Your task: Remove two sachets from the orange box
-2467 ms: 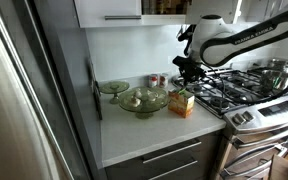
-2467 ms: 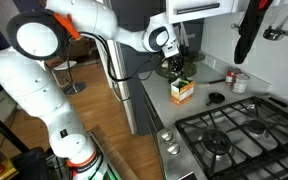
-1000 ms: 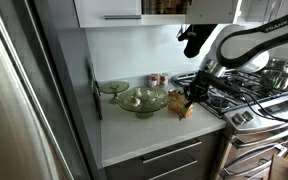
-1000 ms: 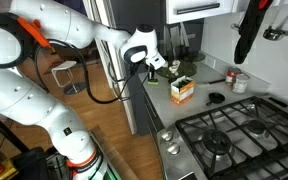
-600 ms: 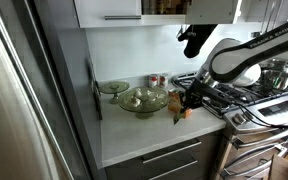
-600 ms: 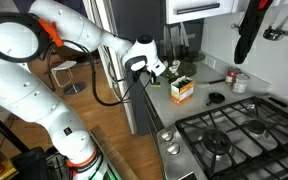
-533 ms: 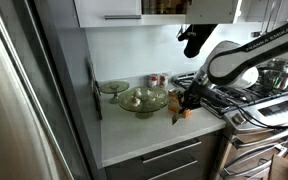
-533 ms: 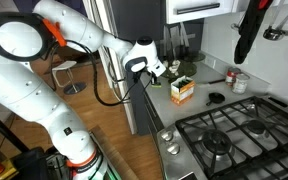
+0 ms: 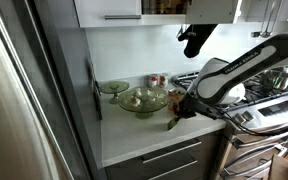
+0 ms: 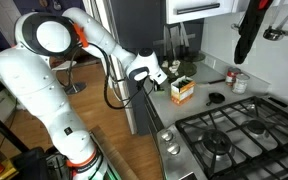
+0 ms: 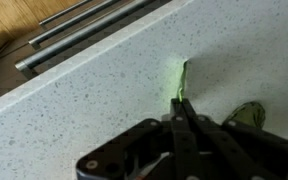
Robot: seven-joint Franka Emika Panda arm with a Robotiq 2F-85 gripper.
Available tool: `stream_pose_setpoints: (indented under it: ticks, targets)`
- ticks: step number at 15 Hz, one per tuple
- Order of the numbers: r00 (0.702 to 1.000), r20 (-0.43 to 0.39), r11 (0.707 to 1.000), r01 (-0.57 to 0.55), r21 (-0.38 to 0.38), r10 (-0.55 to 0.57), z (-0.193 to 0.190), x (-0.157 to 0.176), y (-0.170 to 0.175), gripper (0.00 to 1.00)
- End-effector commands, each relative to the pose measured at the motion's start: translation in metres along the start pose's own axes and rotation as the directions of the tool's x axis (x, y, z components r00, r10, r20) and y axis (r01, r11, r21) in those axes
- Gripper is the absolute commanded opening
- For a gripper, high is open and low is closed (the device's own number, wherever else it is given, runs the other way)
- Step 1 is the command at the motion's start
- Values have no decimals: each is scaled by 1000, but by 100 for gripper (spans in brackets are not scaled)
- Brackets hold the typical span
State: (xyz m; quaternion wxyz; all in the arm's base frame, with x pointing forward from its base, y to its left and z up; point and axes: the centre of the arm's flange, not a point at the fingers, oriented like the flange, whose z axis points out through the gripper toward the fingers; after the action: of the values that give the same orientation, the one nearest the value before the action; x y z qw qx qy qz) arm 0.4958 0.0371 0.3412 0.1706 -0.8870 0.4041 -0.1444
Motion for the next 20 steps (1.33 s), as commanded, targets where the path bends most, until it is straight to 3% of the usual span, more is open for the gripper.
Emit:
stream_pose_setpoints:
  ticks: [1,5,9,10,12,13,16,20]
  targets:
    - [1000,-6,999,-31,-38,31,-1,6,0,31]
    - [998,-40,995,-53,-82,50,-41,18,-7,62]
    - [994,-99,978,-66,-199,47,-95,33,-22,92]
    - [997,-74,986,-48,-157,36,-62,34,-9,74]
    - [993,-108,983,-63,-174,45,-89,40,-15,89]
    - [993,-113,983,-64,-174,45,-94,40,-15,93]
    - [993,-101,981,-75,-181,58,-93,38,-18,98]
    - [963,-196,965,-214,-151,183,-107,60,-43,100]
